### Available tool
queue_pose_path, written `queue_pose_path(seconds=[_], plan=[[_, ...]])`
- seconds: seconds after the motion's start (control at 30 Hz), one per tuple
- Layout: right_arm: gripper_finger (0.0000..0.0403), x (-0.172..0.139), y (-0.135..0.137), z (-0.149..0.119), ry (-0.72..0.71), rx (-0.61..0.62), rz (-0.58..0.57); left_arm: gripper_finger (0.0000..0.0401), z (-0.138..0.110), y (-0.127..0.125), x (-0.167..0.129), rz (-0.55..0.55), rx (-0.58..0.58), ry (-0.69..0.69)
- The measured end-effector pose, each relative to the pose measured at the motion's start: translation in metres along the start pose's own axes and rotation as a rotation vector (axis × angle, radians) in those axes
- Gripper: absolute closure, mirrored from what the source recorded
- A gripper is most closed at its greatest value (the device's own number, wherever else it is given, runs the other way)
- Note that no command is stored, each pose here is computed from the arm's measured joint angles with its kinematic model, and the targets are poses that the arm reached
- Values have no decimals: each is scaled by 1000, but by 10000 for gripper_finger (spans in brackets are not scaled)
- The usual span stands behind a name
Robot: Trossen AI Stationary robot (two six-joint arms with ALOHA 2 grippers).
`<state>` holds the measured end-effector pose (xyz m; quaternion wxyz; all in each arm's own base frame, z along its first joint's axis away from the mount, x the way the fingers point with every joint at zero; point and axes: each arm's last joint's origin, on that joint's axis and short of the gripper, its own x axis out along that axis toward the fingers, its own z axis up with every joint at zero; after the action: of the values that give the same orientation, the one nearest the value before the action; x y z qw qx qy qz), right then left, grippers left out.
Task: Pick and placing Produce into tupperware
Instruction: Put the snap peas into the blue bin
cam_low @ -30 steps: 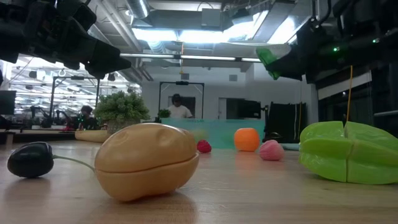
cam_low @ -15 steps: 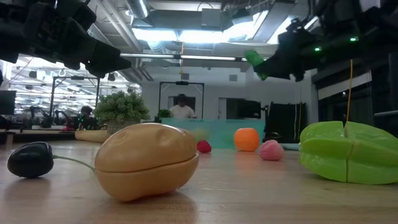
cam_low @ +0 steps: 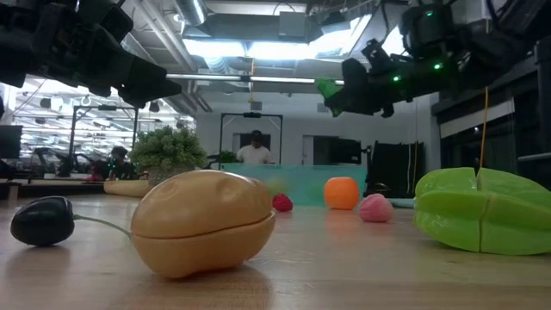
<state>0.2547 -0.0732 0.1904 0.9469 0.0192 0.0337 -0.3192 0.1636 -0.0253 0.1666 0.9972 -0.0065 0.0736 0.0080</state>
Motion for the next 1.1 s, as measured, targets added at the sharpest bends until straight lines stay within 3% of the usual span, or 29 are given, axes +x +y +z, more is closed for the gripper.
queue_pose_path(seconds=[0.33,0.67,1.1], plan=[[285,33,4,1,32,-32,44,164,0,0,0,0,0,0],[285,59,4,17,312,-101,113,164,0,0,0,0,1,3],[285,64,-3,38,672,-111,187,164,0,0,0,0,1,3]])
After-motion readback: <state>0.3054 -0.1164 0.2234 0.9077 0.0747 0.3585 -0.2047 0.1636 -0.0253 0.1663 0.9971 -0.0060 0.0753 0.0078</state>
